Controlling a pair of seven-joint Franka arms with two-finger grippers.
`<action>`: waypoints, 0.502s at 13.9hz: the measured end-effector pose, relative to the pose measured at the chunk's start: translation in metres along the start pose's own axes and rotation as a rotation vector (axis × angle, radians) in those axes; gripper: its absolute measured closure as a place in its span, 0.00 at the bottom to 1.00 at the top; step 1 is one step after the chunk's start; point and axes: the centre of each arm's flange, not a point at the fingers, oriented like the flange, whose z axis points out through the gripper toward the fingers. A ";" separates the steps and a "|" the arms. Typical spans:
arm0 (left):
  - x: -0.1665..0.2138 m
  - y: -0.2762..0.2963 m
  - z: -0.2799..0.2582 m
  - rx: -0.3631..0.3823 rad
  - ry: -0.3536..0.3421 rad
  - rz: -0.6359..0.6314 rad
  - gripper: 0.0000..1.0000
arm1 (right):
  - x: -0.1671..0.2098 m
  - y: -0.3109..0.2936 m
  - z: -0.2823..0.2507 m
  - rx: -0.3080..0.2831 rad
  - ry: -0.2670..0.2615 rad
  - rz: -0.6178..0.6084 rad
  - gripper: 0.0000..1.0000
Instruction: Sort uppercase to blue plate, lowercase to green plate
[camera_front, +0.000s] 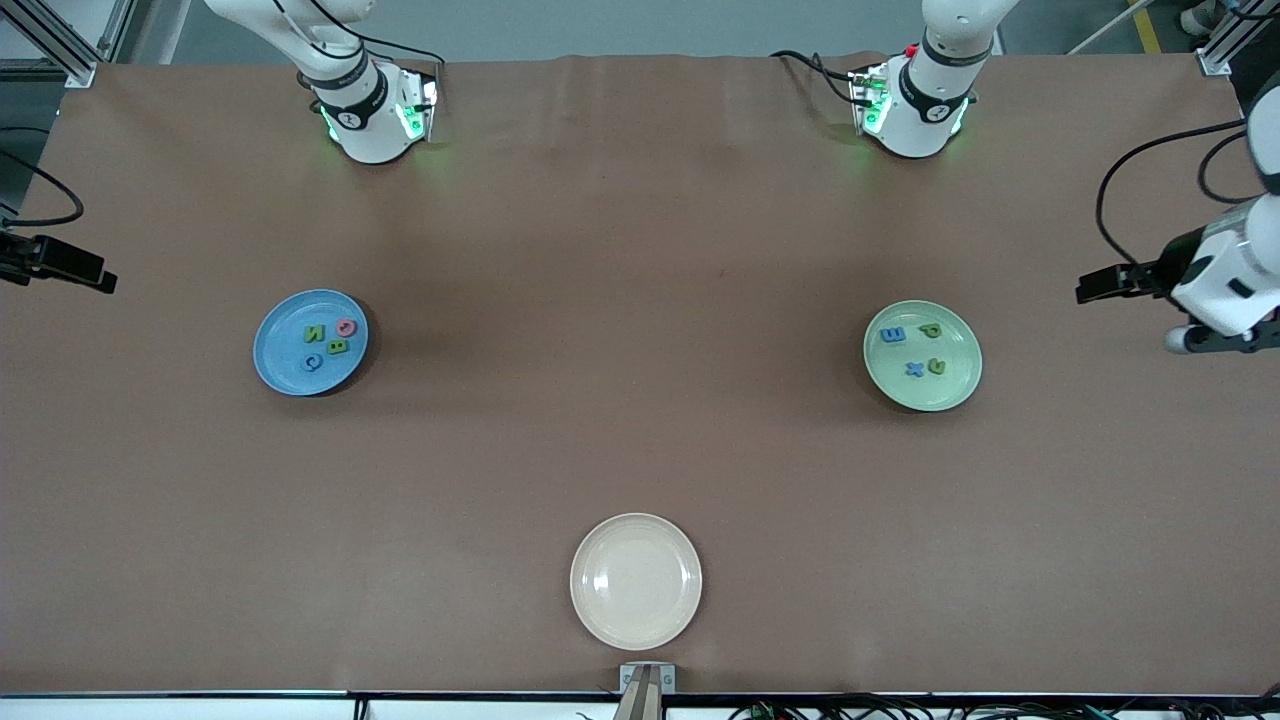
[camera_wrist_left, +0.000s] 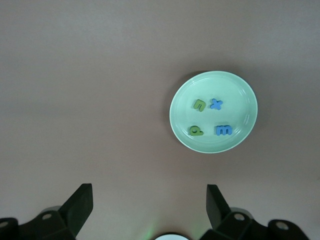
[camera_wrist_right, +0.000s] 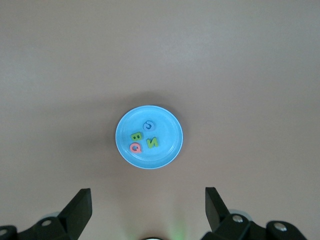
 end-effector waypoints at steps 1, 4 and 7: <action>-0.002 -0.001 -0.015 -0.003 0.007 -0.003 0.00 | -0.001 -0.001 -0.002 0.000 0.001 -0.002 0.00; -0.008 -0.006 -0.060 -0.031 0.071 -0.020 0.00 | -0.008 -0.001 -0.007 0.002 -0.011 -0.004 0.00; -0.016 -0.015 -0.090 -0.046 0.127 -0.023 0.00 | -0.018 0.000 -0.015 0.005 -0.013 -0.005 0.00</action>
